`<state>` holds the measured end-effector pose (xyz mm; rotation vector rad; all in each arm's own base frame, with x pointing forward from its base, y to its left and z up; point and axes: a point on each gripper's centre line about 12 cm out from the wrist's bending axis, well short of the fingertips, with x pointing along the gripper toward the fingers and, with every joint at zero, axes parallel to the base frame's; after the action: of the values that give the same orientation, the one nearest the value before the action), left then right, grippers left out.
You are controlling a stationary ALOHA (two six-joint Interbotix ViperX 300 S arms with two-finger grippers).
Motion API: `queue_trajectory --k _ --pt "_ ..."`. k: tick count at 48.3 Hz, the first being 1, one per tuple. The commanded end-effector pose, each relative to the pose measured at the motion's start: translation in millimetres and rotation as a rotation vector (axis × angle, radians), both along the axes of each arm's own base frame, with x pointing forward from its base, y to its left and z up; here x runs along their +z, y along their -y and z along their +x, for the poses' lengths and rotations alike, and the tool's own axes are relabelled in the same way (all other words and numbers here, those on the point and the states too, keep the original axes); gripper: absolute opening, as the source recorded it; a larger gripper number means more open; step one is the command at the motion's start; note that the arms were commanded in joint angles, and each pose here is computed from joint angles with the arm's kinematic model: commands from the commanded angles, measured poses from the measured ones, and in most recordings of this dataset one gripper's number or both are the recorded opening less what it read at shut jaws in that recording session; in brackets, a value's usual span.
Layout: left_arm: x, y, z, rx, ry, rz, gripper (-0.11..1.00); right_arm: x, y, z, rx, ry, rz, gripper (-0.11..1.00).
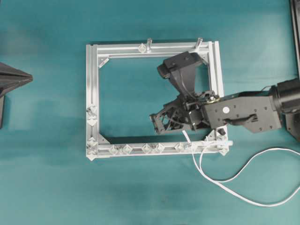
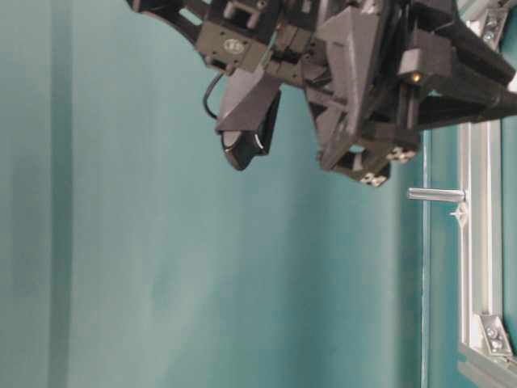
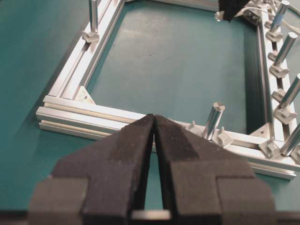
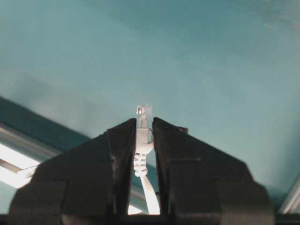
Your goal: Move the cable alternately left and right between 8 closely spaced pins so it hooks onto each one.
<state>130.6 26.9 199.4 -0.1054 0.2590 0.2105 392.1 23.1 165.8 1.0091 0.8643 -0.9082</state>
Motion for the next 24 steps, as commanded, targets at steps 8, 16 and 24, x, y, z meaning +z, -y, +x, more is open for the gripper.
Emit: queue_trajectory --k 8,16,24 --pt "4 -1 1 0.006 0.009 0.001 0.09 7 -25 12 0.012 0.032 0.046 0.15" --pt "4 -1 1 0.006 0.01 0.002 0.09 6 -42 11 -0.001 0.015 0.058 0.15" --pt "4 -1 1 0.006 0.011 0.001 0.09 8 -51 7 -0.025 -0.009 0.058 0.15"
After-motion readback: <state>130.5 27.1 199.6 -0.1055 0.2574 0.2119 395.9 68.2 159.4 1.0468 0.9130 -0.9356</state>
